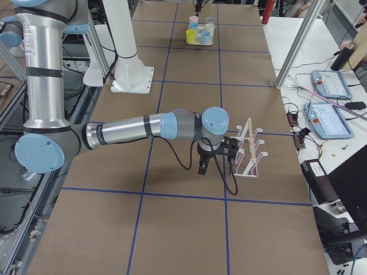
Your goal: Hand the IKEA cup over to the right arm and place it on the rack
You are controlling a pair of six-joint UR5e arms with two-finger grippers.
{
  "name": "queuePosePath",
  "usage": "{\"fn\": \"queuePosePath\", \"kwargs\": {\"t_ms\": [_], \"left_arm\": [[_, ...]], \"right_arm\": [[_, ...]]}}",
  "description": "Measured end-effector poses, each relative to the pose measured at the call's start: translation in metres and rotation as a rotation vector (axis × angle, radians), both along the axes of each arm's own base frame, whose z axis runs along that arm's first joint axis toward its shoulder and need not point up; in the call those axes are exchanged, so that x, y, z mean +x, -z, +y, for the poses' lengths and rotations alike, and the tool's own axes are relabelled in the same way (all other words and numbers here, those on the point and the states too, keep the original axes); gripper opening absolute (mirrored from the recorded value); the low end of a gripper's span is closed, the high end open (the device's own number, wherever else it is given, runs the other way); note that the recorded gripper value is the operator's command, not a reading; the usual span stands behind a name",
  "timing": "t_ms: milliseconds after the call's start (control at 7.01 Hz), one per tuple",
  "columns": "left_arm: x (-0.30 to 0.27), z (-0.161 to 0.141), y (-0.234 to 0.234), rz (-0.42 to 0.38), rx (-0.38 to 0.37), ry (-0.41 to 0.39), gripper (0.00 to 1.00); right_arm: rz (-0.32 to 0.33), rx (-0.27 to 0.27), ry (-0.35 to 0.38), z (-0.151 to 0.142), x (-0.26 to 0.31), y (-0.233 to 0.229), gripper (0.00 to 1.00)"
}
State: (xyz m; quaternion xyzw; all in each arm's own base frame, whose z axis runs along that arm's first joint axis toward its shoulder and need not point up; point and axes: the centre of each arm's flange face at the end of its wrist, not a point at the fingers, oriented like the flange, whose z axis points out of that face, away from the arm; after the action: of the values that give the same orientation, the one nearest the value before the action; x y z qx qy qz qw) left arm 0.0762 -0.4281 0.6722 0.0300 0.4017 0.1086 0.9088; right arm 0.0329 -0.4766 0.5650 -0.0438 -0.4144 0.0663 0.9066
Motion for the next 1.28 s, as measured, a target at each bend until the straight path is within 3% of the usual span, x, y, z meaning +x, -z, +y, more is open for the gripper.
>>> {"fn": "queuePosePath", "kwargs": {"t_ms": [143, 285, 428, 571, 1284], "left_arm": [[0.008, 0.006, -0.005, -0.002, -0.009, -0.023, 0.98], [0.013, 0.01, -0.009, -0.005, -0.018, -0.038, 0.68], [0.017, 0.013, -0.013, -0.008, -0.027, -0.047, 0.11], [0.018, 0.014, -0.016, -0.011, -0.036, -0.051, 0.0], [0.017, 0.012, -0.005, -0.004, -0.018, -0.047, 0.0]], "right_arm": [[-0.001, 0.004, 0.0, 0.002, 0.0, 0.002, 0.99], [-0.002, 0.006, 0.0, 0.006, 0.0, 0.003, 0.99], [-0.002, 0.005, 0.0, 0.008, 0.0, 0.003, 0.99], [-0.002, 0.006, 0.001, 0.009, 0.0, 0.003, 0.99], [-0.003, 0.02, 0.003, 0.011, 0.0, 0.002, 0.99]]}}
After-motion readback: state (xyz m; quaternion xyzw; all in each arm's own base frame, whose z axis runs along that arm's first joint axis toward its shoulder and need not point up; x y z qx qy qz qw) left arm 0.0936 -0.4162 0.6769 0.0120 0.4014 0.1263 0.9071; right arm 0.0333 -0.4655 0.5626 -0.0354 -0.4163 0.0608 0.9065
